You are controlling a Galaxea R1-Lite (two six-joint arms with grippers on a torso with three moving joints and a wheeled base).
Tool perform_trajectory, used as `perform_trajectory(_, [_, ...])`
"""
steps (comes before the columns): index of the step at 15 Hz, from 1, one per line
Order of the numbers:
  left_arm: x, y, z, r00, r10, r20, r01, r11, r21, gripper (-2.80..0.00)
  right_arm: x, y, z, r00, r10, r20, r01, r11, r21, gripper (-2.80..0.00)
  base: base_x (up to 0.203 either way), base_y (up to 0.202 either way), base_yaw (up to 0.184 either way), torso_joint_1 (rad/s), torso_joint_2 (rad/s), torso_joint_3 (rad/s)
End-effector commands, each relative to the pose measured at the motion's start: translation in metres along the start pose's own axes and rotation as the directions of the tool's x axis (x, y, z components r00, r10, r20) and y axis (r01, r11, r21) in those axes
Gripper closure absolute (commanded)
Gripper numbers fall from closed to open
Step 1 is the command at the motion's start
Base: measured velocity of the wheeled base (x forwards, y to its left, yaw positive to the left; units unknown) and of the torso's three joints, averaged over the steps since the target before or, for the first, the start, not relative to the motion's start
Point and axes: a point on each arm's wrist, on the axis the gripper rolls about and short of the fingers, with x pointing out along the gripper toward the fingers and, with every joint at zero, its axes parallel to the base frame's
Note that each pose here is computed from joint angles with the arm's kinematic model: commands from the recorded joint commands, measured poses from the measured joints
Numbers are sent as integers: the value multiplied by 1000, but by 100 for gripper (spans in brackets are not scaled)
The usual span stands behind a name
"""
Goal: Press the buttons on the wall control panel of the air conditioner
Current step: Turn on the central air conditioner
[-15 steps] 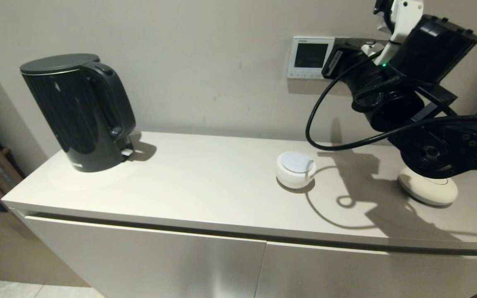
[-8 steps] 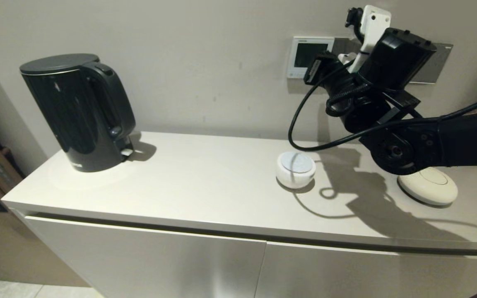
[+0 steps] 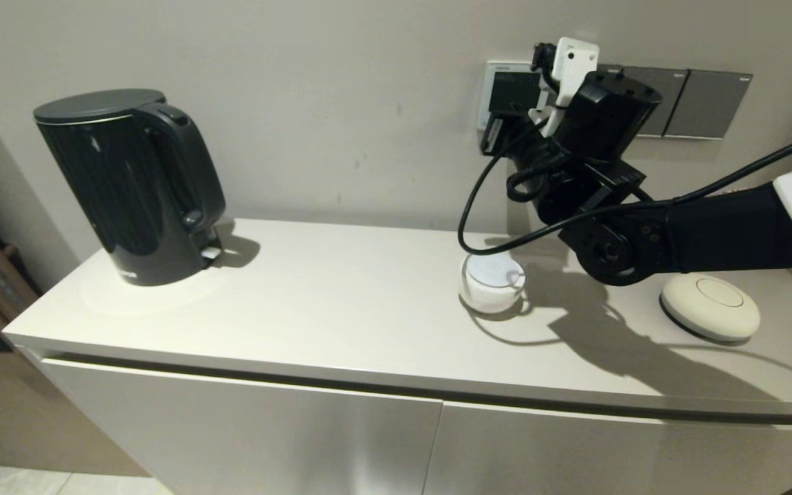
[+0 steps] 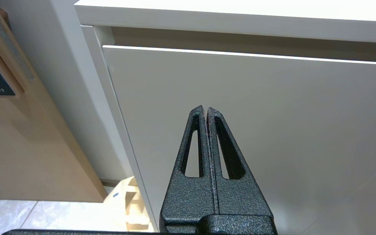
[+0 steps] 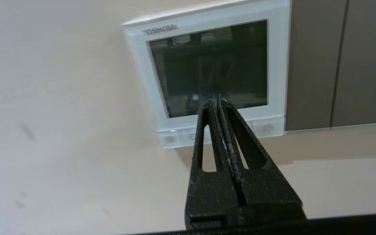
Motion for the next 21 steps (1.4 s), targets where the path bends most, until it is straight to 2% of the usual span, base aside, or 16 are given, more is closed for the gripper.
perform_trajectory(1, [0, 0, 0, 1000, 1, -1, -1, 1000, 0, 0, 6, -4, -4, 1000, -19, 8, 19, 1000, -4, 0, 0, 0, 0, 0, 0, 0])
perform_trajectory(8, [0, 0, 0, 1000, 0, 1, 0, 1000, 0, 0, 4, -6, -8, 999, -31, 11, 31, 999, 6, 0, 0, 0, 0, 0, 0, 0])
perform_trajectory(15, [0, 0, 0, 1000, 1, 1, -1, 1000, 0, 0, -24, 0, 12, 1000, 15, 8, -15, 1000, 27, 0, 0, 0, 0, 0, 0, 0])
perform_trajectory(21, [0, 0, 0, 1000, 1, -1, -1, 1000, 0, 0, -22, -5, 2, 1000, 3, -18, -3, 1000, 4, 0, 0, 0, 0, 0, 0, 0])
